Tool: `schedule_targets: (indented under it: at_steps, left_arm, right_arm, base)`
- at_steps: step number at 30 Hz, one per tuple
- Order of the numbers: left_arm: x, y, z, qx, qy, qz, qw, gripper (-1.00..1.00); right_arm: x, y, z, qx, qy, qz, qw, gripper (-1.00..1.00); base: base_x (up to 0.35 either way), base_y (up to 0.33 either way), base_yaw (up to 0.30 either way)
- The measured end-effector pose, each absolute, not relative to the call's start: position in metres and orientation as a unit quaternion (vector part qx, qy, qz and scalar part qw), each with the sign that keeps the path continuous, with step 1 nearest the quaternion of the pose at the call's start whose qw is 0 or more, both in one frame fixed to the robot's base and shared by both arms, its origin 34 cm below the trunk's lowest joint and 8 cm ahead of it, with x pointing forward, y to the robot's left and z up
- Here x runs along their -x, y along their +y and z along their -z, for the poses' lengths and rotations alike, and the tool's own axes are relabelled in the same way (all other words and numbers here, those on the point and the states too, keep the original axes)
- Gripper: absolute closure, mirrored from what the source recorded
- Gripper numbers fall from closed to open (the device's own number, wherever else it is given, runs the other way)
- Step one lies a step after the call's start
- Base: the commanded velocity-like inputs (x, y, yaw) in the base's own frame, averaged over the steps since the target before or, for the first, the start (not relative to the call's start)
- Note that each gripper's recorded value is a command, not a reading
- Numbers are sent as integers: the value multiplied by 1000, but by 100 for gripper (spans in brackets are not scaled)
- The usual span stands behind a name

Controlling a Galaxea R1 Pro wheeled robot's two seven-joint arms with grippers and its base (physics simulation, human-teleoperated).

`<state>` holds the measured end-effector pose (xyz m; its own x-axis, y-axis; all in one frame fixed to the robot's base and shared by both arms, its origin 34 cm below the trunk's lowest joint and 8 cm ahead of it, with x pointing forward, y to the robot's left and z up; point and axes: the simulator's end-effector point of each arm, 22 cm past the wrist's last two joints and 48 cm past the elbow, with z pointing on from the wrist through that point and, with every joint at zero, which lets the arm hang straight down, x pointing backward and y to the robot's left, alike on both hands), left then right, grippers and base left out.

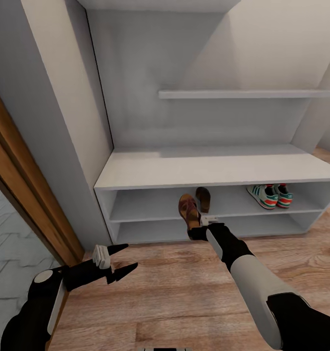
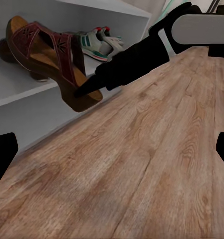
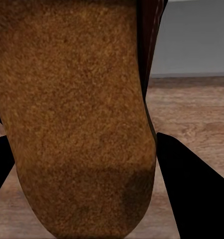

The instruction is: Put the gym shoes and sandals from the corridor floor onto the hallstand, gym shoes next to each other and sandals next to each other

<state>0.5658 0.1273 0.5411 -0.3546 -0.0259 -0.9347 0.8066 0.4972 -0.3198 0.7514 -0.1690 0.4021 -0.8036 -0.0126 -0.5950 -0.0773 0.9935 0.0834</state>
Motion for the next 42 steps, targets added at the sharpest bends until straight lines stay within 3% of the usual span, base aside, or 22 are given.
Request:
schedule_targets:
  at_steps: [24, 42]
  left_arm:
    - [-565, 122, -541, -280, 707, 421, 494, -100]
    - [-565, 122, -541, -280, 707, 421, 494, -100]
  right_arm:
    - [-749, -173, -382, 19, 940, -46, 338, 100]
    - [-748, -173, -381, 20, 941, -45, 335, 100]
  base:
    - [18, 0, 0]
    - [124, 0, 0]
